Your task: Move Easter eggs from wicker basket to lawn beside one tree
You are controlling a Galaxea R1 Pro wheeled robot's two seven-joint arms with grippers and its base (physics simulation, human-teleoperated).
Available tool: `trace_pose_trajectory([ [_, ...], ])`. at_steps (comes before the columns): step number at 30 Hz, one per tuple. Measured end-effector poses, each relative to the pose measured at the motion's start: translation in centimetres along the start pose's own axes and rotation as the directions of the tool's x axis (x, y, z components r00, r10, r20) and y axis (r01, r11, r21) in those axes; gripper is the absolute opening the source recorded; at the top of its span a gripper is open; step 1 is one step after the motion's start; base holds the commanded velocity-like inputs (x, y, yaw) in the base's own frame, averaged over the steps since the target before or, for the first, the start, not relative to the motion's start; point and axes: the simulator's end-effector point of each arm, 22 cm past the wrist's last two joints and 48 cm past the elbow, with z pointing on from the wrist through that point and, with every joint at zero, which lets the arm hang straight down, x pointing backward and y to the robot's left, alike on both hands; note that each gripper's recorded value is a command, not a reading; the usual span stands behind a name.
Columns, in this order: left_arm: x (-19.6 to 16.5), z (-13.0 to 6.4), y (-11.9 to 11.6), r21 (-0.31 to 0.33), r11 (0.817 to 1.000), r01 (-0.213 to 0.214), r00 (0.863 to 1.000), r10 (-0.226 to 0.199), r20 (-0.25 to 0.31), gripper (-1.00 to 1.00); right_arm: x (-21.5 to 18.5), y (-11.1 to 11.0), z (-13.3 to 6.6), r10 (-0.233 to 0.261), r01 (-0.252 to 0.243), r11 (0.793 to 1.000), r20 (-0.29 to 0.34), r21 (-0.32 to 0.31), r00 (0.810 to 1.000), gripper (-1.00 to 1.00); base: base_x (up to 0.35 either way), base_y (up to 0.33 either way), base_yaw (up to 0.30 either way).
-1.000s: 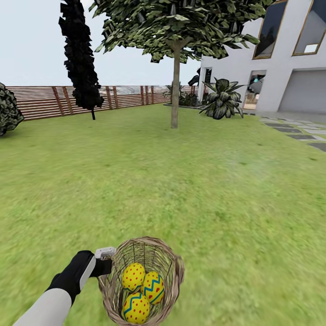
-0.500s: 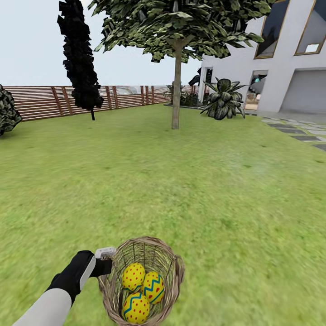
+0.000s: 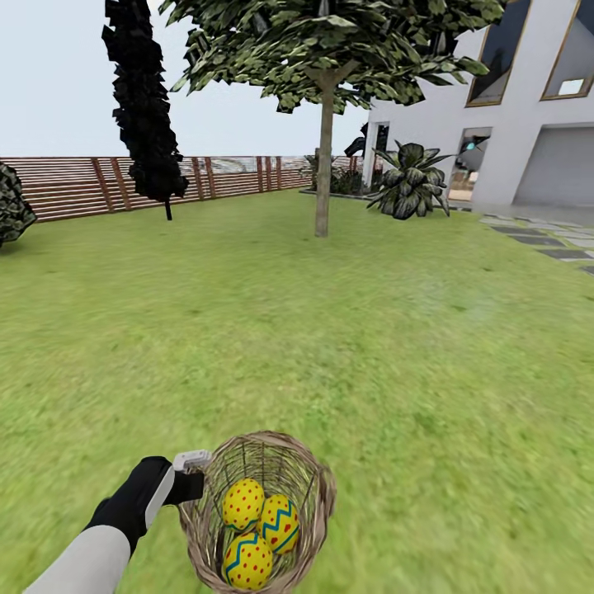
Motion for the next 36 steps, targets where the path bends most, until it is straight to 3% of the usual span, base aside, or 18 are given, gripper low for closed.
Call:
trace_pose_trajectory([
  [14,0.0,0.0,0.0,0.000,1.000,0.000,1.000,0.000,0.000,-1.00,0.0,0.0,0.0,0.000,0.000,1.000,0.000,0.000,1.000,1.00,0.324,0.093,0.000],
  [19,0.2,0.1,-1.4,0.019,1.000,0.003,1.000,-0.003,-0.004,-1.00,0.0,0.0,0.0,0.000,0.000,1.000,0.000,0.000,1.000,1.00,0.324,0.082,0.000],
  [36,0.2,0.1,-1.3,0.012,1.000,-0.006,1.000,0.006,-0.003,-1.00,0.0,0.0,0.0,0.000,0.000,1.000,0.000,0.000,1.000,1.00,0.324,0.078,0.000],
])
